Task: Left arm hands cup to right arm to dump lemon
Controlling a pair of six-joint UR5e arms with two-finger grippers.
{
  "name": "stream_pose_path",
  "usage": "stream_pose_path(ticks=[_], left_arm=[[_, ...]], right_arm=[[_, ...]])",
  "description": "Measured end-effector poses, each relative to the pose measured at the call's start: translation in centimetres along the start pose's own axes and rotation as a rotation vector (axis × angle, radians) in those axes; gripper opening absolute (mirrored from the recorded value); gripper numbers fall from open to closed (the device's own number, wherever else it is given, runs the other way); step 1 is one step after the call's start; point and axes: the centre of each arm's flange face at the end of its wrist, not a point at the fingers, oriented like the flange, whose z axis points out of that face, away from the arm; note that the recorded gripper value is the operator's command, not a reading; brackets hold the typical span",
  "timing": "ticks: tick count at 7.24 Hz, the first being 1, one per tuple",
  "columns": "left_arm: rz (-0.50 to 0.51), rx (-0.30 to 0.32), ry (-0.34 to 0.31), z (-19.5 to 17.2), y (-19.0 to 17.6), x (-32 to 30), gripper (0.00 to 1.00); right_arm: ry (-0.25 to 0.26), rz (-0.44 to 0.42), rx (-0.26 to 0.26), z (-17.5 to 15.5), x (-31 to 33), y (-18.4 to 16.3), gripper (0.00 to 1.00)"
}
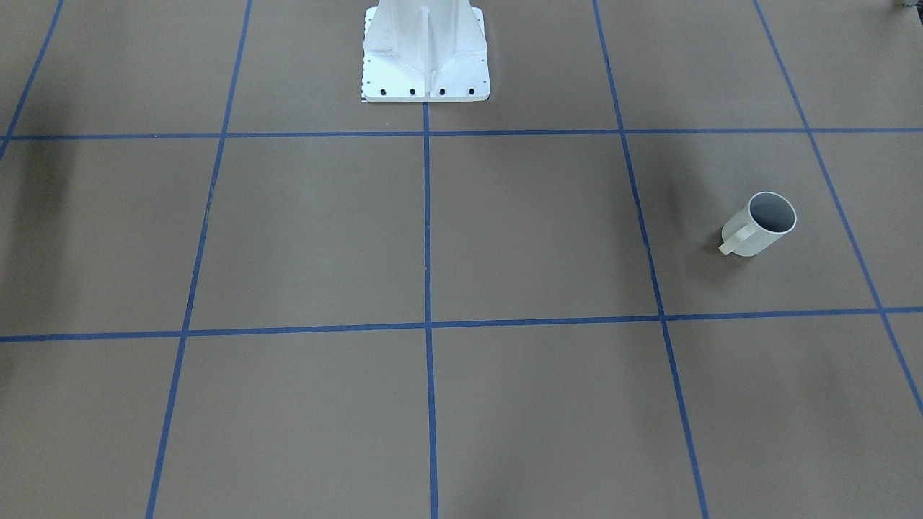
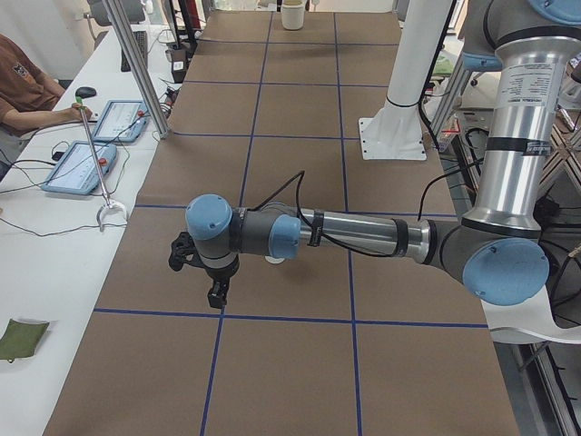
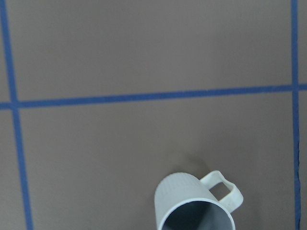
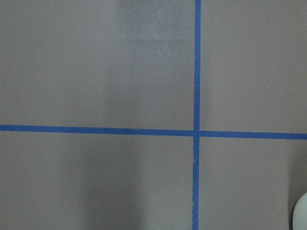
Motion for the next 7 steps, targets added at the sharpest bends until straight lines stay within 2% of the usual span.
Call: stream_pose_path(ticks=[3, 7], left_arm=[[-0.065, -0.004, -0.047, 0.1, -0.5, 0.4, 1.00], [-0.084, -0.010, -0.063, 0.5, 0.7, 0.0, 1.00]], right_arm=[[0.004, 0.006, -0.054, -2.6, 0.4, -1.7, 1.00], [0.012, 0.017, -0.069, -2.0, 1.0, -0.4, 1.00]])
